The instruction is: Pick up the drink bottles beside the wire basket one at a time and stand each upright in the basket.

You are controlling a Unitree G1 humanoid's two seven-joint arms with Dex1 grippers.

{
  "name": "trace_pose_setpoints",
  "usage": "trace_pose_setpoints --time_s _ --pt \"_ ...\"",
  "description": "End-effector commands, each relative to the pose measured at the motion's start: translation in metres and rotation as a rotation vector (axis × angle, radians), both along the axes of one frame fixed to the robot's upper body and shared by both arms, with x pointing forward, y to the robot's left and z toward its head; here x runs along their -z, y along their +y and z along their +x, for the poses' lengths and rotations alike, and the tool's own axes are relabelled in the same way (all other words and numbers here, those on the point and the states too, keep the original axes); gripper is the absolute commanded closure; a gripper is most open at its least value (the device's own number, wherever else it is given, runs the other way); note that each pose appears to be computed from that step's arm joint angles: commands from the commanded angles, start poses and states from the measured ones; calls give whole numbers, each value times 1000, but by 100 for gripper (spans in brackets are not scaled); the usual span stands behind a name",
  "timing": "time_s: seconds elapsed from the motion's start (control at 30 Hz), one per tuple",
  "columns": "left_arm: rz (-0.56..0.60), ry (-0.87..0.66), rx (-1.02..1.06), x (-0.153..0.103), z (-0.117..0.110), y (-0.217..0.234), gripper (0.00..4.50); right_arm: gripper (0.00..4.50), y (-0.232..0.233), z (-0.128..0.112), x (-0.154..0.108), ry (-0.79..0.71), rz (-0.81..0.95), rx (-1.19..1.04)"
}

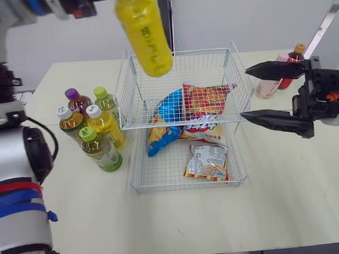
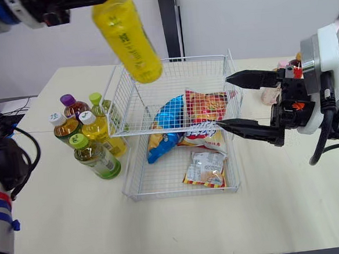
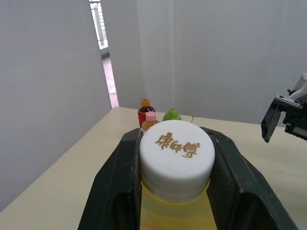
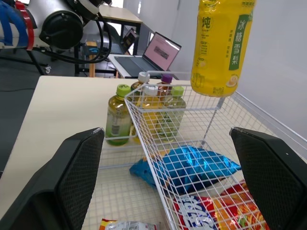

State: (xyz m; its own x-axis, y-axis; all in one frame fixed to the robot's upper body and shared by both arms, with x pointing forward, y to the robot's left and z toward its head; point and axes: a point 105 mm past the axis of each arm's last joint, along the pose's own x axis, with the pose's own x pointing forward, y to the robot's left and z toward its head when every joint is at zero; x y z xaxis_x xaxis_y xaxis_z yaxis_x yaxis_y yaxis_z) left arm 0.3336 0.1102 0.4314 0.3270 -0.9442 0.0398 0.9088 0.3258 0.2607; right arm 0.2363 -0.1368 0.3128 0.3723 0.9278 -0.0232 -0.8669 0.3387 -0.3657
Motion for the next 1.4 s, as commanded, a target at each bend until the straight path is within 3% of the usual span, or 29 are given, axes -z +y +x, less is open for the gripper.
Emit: trace_pose_setpoints --time_s 0.03,0.57,1.4 --pt "-17 -98 10 -20 -7 -16 313 0 -10 -1 -9 -47 3 57" --pt "-25 -64 -137 18 64 -91 313 0 -18 9 -3 -54 47 160" --pt "4 -26 -97 35 69 -132 313 0 -33 15 -13 -101 109 294"
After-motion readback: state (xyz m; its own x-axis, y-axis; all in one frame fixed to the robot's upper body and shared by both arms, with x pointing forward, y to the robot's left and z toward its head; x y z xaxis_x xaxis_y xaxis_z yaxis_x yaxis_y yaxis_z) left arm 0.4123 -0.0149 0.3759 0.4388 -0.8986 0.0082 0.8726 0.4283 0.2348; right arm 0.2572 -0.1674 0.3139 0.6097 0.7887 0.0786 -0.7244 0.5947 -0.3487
